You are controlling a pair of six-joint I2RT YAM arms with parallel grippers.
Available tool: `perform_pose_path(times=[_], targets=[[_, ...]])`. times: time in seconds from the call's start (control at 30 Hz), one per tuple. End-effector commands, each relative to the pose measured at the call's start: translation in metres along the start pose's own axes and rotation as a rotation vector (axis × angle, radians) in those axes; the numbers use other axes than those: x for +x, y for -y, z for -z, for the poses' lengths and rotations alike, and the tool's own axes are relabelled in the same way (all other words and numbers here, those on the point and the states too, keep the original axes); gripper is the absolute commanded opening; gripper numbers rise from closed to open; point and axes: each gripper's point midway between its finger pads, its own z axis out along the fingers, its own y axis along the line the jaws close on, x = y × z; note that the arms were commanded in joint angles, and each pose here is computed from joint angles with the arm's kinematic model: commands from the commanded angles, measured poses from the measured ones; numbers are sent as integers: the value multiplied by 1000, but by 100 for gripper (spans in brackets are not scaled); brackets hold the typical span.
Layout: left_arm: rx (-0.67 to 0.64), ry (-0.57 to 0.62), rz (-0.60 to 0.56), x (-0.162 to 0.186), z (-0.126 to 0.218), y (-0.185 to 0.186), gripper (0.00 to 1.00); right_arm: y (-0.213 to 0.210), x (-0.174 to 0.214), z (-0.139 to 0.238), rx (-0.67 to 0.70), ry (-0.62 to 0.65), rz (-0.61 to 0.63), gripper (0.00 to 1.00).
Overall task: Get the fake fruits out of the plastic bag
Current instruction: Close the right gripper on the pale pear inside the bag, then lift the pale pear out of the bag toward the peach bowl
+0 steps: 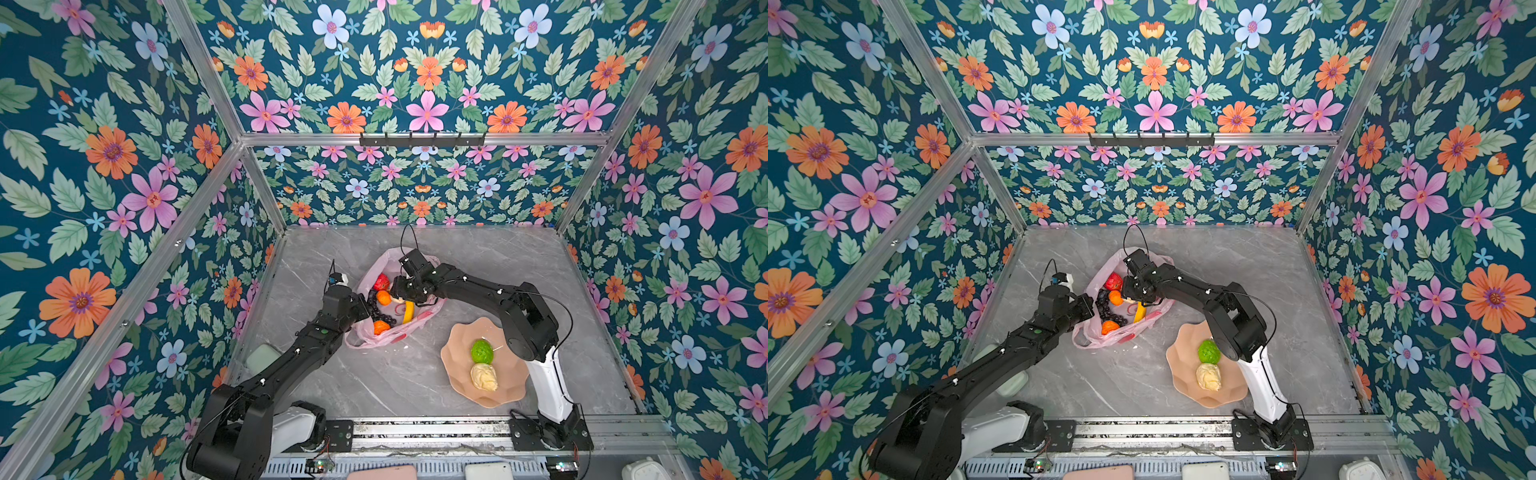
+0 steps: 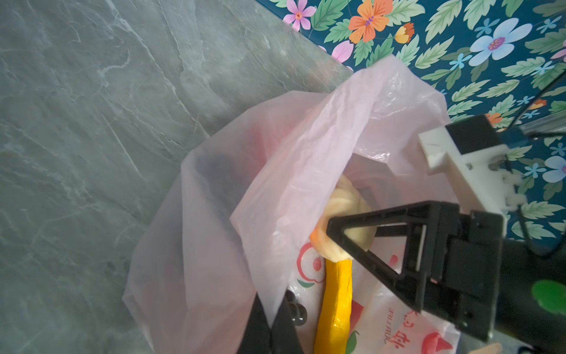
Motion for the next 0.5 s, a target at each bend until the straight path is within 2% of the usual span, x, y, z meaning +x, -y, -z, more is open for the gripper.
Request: perform_pose_path(times=[0.0,0.2,0.47], targets=[[1,17,-7,-5,0,2,0,2,2,4,-1,14,77,59],[-1,15,-7,-4,-2,1,0,-6,2,27,-23,67,153,58],[-5,16,-9,-3,-2,0,0,-4,13,81,27,219,264,56]])
